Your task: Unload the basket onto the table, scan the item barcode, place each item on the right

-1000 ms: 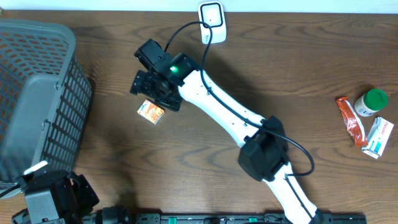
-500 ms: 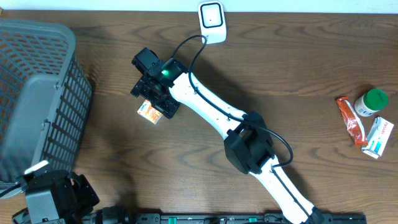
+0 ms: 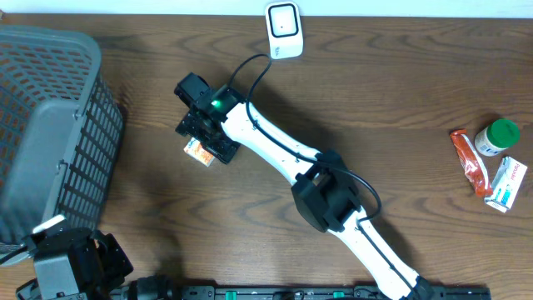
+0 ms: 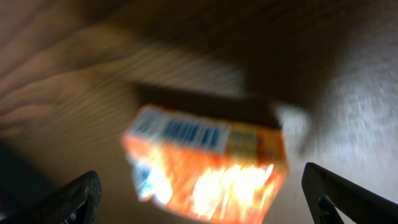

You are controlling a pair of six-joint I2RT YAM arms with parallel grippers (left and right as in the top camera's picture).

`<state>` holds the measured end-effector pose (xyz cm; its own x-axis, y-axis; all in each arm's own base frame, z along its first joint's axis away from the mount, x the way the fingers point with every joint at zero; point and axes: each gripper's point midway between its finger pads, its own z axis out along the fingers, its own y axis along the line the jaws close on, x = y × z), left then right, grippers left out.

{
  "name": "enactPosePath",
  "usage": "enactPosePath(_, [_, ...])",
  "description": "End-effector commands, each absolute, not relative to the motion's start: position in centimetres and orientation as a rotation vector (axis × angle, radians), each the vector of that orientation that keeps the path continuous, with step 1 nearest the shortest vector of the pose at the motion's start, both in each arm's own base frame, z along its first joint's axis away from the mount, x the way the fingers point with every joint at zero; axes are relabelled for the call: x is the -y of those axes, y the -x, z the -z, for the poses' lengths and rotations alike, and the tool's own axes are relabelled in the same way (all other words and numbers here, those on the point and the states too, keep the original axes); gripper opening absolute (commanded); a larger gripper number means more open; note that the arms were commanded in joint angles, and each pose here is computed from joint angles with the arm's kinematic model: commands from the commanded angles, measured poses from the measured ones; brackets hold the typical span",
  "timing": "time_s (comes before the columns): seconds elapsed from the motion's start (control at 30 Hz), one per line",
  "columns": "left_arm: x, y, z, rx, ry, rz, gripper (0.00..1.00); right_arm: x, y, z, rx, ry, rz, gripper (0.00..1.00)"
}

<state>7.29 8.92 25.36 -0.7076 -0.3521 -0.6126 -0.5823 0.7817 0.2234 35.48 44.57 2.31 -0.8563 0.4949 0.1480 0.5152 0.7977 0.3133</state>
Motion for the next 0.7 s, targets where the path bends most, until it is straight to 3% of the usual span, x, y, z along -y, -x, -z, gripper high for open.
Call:
enactPosePath(0.0, [-9.1, -7.2, -25.5, -2.404, 0.703, -0.559, 0.95, -44.8, -35.4, -1.0, 2.925, 0.845, 0.507, 0.98])
enactPosePath(0.1, [-9.1, -7.2, -25.5, -2.404, 0.703, -0.559, 0.95, -44.8, -35.3, -0.1, 2.922, 0.838, 0.491, 0.96])
enactPosePath(0.33, [-9.1, -7.2, -25.5, -2.404, 0.703, -0.559, 0.95, -43.6, -34.9, 0.5, 2.960, 0.757, 0.412, 0.75])
enactPosePath(0.67, [-9.1, -7.2, -25.5, -2.404, 0.703, -0.559, 0.95, -40.4, -33.8, 0.4, 2.996, 0.523, 0.241, 0.68])
